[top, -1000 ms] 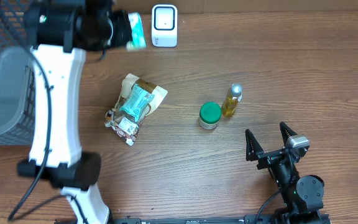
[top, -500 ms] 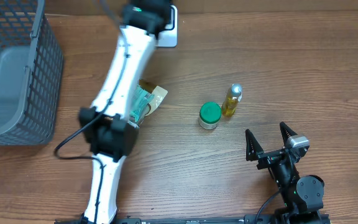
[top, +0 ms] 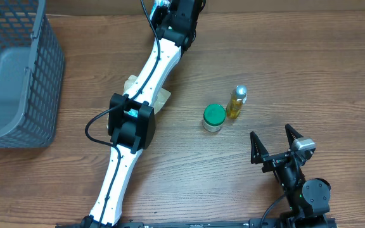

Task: Scan the item barcode
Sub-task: 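Raise the Kleenex pack to the white scanner and hold it there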

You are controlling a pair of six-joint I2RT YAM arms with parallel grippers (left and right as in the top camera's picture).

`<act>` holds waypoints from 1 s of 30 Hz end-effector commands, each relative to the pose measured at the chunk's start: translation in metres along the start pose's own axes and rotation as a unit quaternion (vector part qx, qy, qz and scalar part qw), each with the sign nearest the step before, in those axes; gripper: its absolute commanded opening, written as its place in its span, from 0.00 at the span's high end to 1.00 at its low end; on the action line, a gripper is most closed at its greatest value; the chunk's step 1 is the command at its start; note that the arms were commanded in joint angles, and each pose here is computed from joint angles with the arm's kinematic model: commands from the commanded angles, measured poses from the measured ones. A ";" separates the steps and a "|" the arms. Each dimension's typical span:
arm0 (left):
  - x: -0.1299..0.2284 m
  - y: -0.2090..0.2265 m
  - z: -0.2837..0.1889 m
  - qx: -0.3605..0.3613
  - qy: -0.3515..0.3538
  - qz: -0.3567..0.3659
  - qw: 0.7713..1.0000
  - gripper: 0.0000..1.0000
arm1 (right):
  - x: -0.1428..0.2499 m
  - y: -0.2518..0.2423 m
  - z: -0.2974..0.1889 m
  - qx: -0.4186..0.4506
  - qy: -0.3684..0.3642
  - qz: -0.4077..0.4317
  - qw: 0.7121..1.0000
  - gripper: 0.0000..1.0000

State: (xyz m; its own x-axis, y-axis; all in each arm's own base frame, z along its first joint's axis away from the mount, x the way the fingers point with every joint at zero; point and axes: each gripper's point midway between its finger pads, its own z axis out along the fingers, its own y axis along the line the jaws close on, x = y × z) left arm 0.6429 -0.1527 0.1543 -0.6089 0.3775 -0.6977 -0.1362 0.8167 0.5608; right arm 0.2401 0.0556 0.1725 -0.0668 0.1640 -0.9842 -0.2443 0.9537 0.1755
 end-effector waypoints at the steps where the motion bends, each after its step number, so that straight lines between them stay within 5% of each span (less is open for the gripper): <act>1: -0.006 0.001 0.002 0.004 -0.008 0.007 1.000 0.96 | 0.001 -0.003 0.000 0.006 -0.003 -0.002 1.000 0.00; 11: -0.015 0.017 -0.020 0.006 -0.003 -0.023 1.000 0.96 | 0.002 -0.003 0.000 0.006 -0.003 -0.002 1.000 0.00; 15: -0.020 0.018 -0.056 0.094 0.018 -0.050 0.994 0.96 | 0.002 -0.003 0.000 0.006 -0.003 -0.002 1.000 0.00; 23: 0.029 -0.006 -0.169 0.360 0.188 -0.088 0.910 0.96 | 0.001 -0.003 0.000 0.006 -0.003 -0.002 1.000 0.00; 30: 0.100 -0.034 -0.202 0.404 0.329 -0.033 0.853 0.95 | 0.001 -0.003 0.000 0.006 -0.003 -0.002 1.000 0.00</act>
State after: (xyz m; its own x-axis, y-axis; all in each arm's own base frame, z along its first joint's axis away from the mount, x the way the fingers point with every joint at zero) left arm 0.4522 -0.2057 0.1888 -0.9314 0.2073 -0.2992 0.2306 0.9720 -0.0443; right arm 0.2401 0.0555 0.1724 -0.0671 0.1640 -0.9842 -0.2439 0.9538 0.1755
